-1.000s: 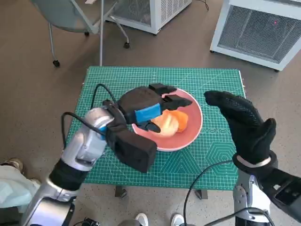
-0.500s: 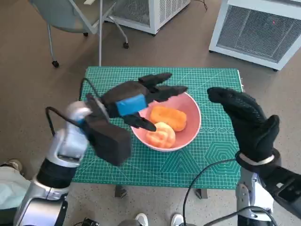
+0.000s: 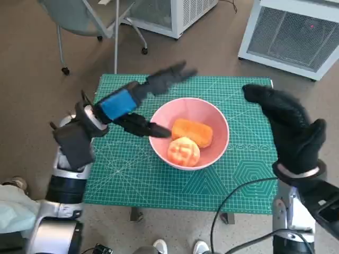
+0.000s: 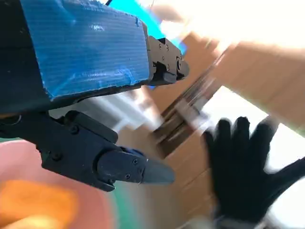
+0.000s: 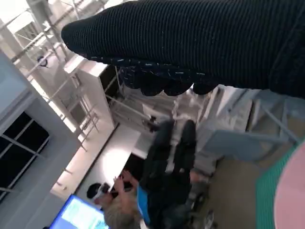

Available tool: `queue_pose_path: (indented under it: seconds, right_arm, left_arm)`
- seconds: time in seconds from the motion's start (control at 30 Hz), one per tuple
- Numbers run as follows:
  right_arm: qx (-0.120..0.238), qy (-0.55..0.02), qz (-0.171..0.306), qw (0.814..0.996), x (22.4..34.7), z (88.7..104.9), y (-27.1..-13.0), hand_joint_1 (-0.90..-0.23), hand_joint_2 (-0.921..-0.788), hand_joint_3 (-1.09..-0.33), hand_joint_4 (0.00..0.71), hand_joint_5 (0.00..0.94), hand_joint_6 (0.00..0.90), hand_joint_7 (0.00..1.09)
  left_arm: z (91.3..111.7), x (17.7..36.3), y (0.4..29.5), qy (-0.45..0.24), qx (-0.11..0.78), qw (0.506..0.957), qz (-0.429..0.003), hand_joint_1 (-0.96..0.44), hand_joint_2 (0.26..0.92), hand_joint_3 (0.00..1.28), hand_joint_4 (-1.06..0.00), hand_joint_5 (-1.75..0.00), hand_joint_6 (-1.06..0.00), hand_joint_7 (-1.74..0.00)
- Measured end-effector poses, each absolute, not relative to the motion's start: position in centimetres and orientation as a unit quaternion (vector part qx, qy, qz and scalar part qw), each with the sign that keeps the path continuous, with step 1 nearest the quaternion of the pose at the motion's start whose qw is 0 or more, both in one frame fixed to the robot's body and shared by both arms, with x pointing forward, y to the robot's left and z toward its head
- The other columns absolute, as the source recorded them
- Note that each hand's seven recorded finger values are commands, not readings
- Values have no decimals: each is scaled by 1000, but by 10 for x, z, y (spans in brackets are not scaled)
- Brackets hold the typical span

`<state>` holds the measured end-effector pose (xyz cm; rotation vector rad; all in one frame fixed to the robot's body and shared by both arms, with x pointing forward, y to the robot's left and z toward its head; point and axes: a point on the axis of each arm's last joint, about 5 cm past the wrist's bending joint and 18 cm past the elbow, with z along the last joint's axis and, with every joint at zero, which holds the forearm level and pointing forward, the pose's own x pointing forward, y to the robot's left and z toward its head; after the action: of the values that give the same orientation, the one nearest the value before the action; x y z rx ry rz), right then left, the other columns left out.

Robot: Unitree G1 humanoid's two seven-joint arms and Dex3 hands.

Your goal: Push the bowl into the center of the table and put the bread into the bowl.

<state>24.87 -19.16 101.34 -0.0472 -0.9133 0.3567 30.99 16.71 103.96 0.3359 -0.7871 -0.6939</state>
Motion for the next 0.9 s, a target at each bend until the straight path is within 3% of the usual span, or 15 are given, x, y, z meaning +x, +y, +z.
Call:
queue_pose_path:
  seconds: [0.33, 0.9]
  right_arm:
    - [-34, -472, 177, 863, 257, 1036, -189, -670, -921, -674, 36, 5, -1, 425]
    - [-40, -482, 180, 857, 265, 1044, -188, -654, -921, -681, 35, 3, -1, 406]
  left_arm:
    - [1037, 306, 150, -418, 12, 859, -296, -803, 921, 422, -115, -36, -258, -65]
    - [1032, 297, 140, -425, -29, 853, -301, -747, 921, 377, -106, -15, -253, -86]
